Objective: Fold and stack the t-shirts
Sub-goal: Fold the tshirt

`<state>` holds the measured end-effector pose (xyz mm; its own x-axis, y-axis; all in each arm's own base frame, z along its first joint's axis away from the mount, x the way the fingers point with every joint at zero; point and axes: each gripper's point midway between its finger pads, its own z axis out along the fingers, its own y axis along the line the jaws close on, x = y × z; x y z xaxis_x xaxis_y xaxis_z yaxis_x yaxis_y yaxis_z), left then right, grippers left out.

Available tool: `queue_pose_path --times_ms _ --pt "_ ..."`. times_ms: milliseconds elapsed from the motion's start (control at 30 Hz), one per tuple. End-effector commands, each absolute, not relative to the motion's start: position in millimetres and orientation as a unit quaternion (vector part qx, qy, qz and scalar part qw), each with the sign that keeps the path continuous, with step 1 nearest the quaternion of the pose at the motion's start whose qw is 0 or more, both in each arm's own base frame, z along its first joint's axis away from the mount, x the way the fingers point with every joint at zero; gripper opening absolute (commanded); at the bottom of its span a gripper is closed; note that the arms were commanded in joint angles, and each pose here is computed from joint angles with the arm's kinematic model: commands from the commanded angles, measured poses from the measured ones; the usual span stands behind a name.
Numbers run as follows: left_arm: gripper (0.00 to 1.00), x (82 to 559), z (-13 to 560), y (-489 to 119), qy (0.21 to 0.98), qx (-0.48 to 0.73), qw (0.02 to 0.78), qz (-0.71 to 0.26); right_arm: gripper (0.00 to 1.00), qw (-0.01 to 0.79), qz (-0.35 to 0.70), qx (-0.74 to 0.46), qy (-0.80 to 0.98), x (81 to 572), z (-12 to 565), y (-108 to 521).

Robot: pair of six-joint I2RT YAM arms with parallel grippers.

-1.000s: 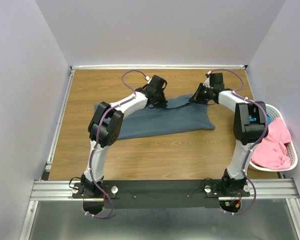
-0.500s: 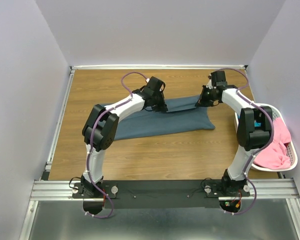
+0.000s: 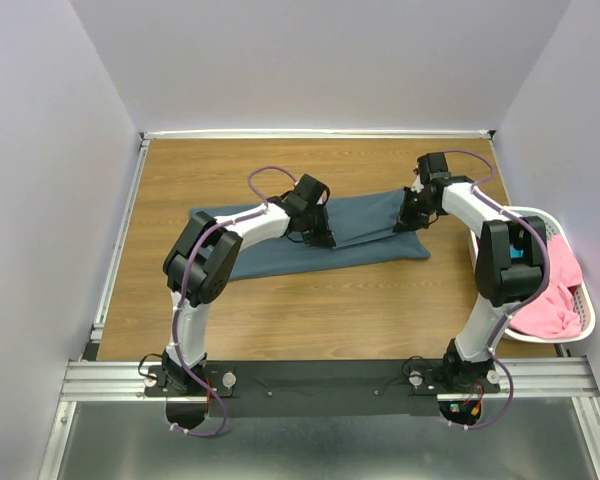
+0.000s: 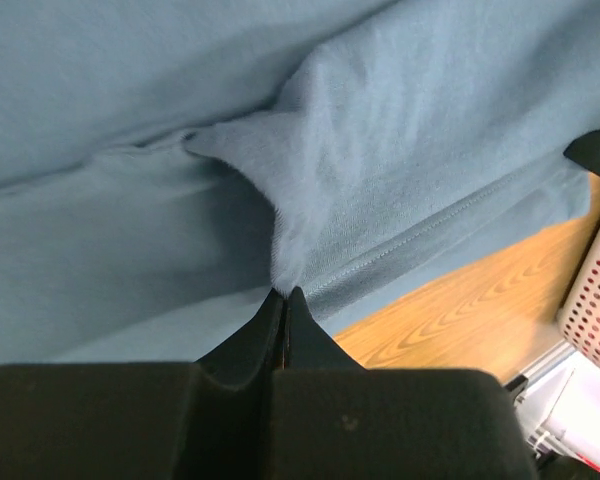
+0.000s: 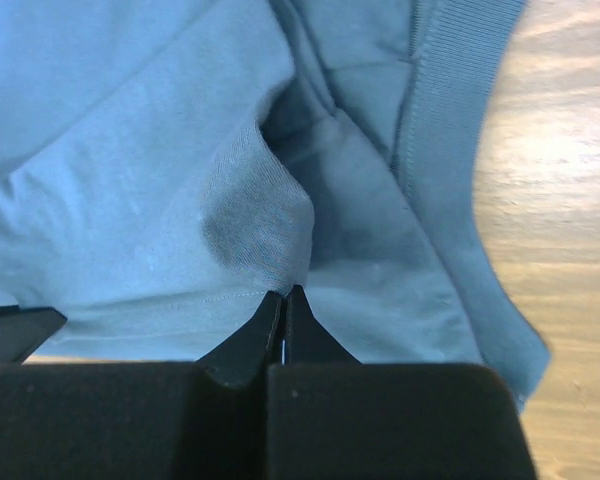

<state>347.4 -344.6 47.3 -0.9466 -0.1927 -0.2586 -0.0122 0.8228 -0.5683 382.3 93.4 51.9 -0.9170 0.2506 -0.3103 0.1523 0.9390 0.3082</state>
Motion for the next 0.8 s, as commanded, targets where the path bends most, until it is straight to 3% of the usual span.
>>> queue_pose_path --times_ms 0,233,300,333,500,567,767 --pt "0.0 336 56 -341 0.942 -0.059 0.145 -0.297 0.01 0.2 0.073 0.109 0.971 382 62 64" --pt "0.09 332 51 -341 0.943 -0.06 0.143 -0.293 0.08 0.171 0.067 0.11 0.977 362 54 62" --pt "0.18 329 51 -340 0.944 -0.061 0.141 -0.293 0.16 0.172 0.068 0.11 0.977 360 55 62" --pt "0.22 328 51 -339 0.944 -0.062 0.14 -0.292 0.25 0.174 0.069 0.109 0.976 360 57 62" --pt "0.59 321 63 -330 0.941 -0.065 0.156 -0.292 0.41 0.208 0.099 0.106 0.967 376 84 72" --pt "0.63 324 75 -324 0.938 -0.071 0.175 -0.289 0.43 0.228 0.117 0.105 0.961 384 98 78" --pt "0.59 347 102 -321 0.932 -0.07 0.231 -0.272 0.42 0.261 0.188 0.108 0.941 405 116 101"
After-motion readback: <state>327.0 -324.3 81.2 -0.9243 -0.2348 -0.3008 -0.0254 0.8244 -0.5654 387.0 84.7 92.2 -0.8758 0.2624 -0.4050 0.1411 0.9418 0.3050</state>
